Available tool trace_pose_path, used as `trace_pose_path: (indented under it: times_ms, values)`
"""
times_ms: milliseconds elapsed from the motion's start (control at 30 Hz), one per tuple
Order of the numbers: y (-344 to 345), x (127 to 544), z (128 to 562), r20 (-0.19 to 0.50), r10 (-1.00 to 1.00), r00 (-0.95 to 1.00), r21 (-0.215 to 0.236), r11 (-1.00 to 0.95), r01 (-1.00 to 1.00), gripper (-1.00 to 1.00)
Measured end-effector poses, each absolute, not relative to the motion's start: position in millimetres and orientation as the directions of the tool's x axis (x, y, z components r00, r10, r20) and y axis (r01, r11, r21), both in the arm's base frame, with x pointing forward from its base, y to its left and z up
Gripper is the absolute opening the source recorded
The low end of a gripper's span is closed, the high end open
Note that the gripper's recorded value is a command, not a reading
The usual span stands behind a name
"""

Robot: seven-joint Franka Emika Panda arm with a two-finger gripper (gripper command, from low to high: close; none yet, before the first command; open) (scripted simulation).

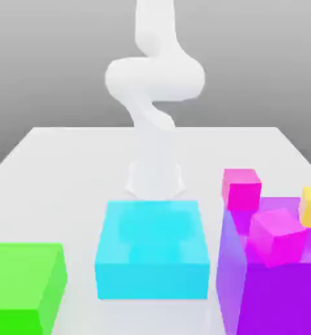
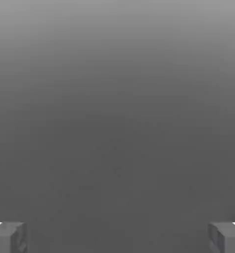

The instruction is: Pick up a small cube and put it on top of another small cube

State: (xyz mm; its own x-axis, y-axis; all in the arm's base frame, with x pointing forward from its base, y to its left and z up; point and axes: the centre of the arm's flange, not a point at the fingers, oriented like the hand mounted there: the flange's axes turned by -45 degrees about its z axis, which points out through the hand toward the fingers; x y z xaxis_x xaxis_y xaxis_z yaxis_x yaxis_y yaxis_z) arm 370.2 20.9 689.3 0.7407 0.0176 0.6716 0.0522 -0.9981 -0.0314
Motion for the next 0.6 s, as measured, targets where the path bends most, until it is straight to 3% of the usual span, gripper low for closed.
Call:
trace_pose_path:
  times_ms: [167, 300, 433, 600]
  values:
    - [108.3, 410.3, 614.7, 0.545, 0.138, 0.827, -0.073, -0.975, 0.211, 0.00]
    - [186.5, 416.2, 547.5, 0.431, 0.253, 0.866, -0.100, -0.941, 0.324, 0.00]
    - [256.2, 401.1, 461.3, 0.300, 0.381, 0.875, -0.103, -0.899, 0.426, 0.00]
    - [322.8, 349.9, 348.0, 0.124, 0.533, 0.837, -0.092, -0.834, 0.544, 0.00]
